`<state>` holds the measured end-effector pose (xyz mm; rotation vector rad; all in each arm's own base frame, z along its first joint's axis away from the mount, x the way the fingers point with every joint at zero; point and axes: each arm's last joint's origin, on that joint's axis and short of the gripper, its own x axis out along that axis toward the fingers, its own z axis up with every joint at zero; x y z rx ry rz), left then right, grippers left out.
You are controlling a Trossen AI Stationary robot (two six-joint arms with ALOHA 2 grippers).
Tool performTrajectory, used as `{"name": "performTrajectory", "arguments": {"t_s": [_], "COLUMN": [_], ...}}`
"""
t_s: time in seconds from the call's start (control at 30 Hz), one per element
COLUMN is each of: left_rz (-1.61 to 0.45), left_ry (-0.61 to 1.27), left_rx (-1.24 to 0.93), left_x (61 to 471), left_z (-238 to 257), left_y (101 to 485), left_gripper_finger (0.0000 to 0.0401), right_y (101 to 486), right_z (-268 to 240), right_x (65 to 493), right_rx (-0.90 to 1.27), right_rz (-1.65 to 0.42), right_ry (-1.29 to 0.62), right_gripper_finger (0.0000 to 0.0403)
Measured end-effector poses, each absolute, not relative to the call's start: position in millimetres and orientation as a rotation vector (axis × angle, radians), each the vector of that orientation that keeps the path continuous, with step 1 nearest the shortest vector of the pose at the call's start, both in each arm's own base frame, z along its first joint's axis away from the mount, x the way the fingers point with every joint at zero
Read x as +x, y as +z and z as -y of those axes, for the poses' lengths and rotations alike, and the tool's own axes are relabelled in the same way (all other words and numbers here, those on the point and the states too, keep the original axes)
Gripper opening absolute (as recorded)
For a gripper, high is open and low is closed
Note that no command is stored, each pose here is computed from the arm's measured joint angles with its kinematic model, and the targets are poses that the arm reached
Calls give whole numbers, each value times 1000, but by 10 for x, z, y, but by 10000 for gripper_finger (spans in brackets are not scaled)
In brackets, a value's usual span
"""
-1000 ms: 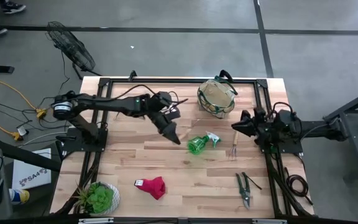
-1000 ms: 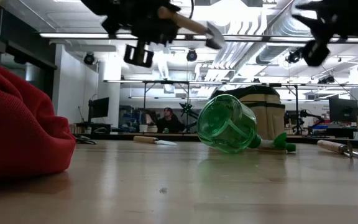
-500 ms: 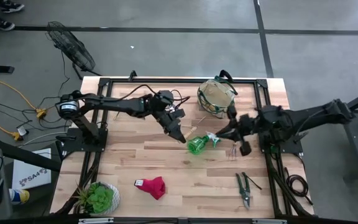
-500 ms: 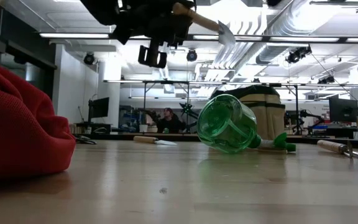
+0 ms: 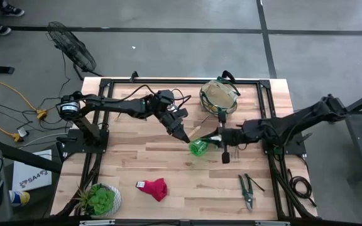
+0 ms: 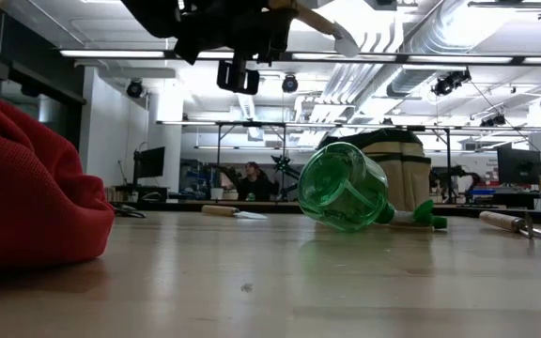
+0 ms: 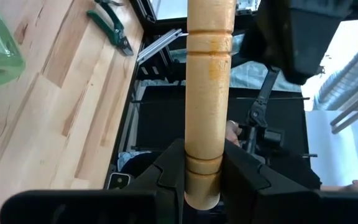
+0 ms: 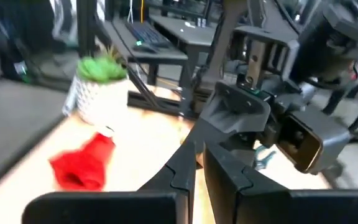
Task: Pick & Place Garden tools in Gardening bag
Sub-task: Put the bottom gardening trowel into the gardening bag
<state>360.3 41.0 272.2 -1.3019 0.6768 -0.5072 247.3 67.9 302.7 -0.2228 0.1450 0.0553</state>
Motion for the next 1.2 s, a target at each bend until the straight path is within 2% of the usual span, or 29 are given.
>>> {"name": "performTrajectory", "arguments": {"t_s": [0.17,0.47,0.6,0.87,1.2], "left_rz": [-670,-675,-677,-689,-700], "left_ry": [-489,-475,-458,-444,-448], "left_rx": [-1312,-1338,-1364,-1402,-1418], "left_x": [3606,3608,3610,3610,3608], "left_z": [-414,-415,-417,-416,-415], "left_y": [2721,2721,2720,2720,2720], "left_gripper_finger": [64,64,64,64,64], "right_y": [2981,3008,2909,2731,2569], "right_z": [-780,-928,-1004,-1047,-970], "right_x": [2479,2624,2732,2836,2989], "right_rx": [-420,-754,-949,-1013,-1120], "right_rz": [-166,-245,-319,-413,-478], "right_ry": [6,-172,-195,-285,-290], "right_gripper_finger": [46,179,215,209,189]}}
